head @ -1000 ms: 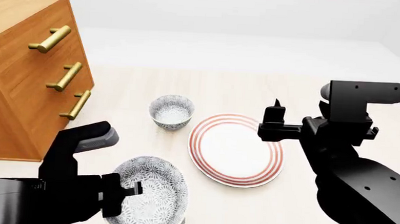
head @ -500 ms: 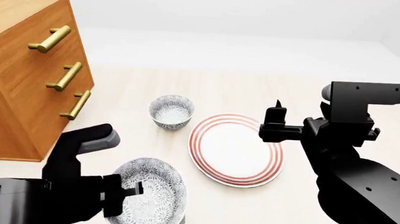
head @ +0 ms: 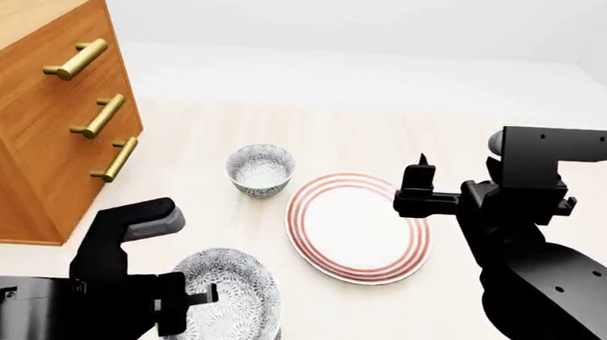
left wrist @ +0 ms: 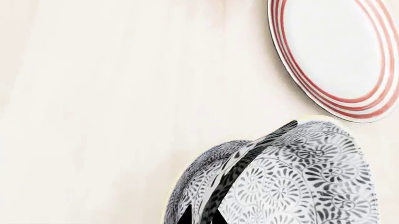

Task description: Stack the bowl in the middle on the bowl at the back.

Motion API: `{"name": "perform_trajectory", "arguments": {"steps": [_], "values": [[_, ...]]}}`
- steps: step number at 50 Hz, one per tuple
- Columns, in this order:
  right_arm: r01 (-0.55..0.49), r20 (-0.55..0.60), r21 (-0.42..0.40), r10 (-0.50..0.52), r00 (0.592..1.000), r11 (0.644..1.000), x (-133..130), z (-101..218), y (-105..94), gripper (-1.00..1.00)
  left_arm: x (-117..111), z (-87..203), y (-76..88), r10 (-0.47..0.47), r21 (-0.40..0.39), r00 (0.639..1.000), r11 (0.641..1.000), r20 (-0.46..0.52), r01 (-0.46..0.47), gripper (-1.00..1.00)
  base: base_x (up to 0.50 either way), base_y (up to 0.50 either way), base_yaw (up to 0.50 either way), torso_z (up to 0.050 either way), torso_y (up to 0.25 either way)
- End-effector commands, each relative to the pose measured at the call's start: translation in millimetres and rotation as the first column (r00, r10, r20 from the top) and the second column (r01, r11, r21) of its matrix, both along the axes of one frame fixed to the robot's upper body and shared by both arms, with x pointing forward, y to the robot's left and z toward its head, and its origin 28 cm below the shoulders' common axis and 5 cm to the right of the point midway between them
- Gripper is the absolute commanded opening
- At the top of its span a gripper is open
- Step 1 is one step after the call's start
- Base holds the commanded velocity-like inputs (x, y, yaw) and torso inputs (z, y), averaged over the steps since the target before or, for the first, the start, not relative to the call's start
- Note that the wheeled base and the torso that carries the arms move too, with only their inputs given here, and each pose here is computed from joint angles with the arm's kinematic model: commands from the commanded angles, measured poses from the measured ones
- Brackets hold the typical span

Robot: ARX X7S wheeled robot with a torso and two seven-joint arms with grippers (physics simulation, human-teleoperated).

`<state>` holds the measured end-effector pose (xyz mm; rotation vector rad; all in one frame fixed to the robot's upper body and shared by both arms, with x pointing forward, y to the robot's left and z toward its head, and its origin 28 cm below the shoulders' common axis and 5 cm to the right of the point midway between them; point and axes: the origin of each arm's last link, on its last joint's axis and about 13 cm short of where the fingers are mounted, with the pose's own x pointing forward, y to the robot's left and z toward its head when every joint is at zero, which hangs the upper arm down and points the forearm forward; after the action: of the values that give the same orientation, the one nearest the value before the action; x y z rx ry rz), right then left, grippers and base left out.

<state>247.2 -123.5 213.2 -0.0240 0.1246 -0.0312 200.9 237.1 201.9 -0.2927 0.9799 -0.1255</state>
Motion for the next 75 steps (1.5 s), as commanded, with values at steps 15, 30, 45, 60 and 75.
{"name": "perform_trajectory", "arguments": {"steps": [15,30,45,60,75], "values": [[0.006,0.006,0.003,-0.006,1.0,1.0,-0.6,0.8,-0.9,1.0,-4.0,4.9,-2.0,-0.049,-0.008,0.999,0.999,0.02,0.049,1.0,0.0,0.0,0.0,0.0,0.0],[0.001,0.013,-0.001,-0.001,1.0,1.0,-1.1,5.0,-0.2,1.0,-13.1,34.2,-1.3,-0.093,-0.039,0.987,0.994,0.127,0.099,1.0,0.0,0.0,0.0,0.0,0.001],[-0.004,0.05,0.001,0.004,0.999,1.0,-13.1,16.6,3.2,1.0,-21.1,60.9,6.8,-0.08,0.005,0.947,0.997,0.311,0.082,1.0,0.0,0.0,0.0,0.0,0.0],[0.011,0.109,-0.003,-0.01,0.994,1.0,-62.9,33.6,9.3,1.0,-42.5,86.2,23.8,-0.074,0.169,0.667,0.983,0.742,-0.078,1.0,0.0,0.0,0.0,0.0,0.0],[0.036,0.176,-0.023,-0.031,0.984,0.999,-117.7,39.3,19.0,1.0,-63.5,81.8,40.5,0.012,0.139,0.572,0.966,0.82,-0.219,1.0,0.0,0.0,0.0,0.0,0.0]]}}
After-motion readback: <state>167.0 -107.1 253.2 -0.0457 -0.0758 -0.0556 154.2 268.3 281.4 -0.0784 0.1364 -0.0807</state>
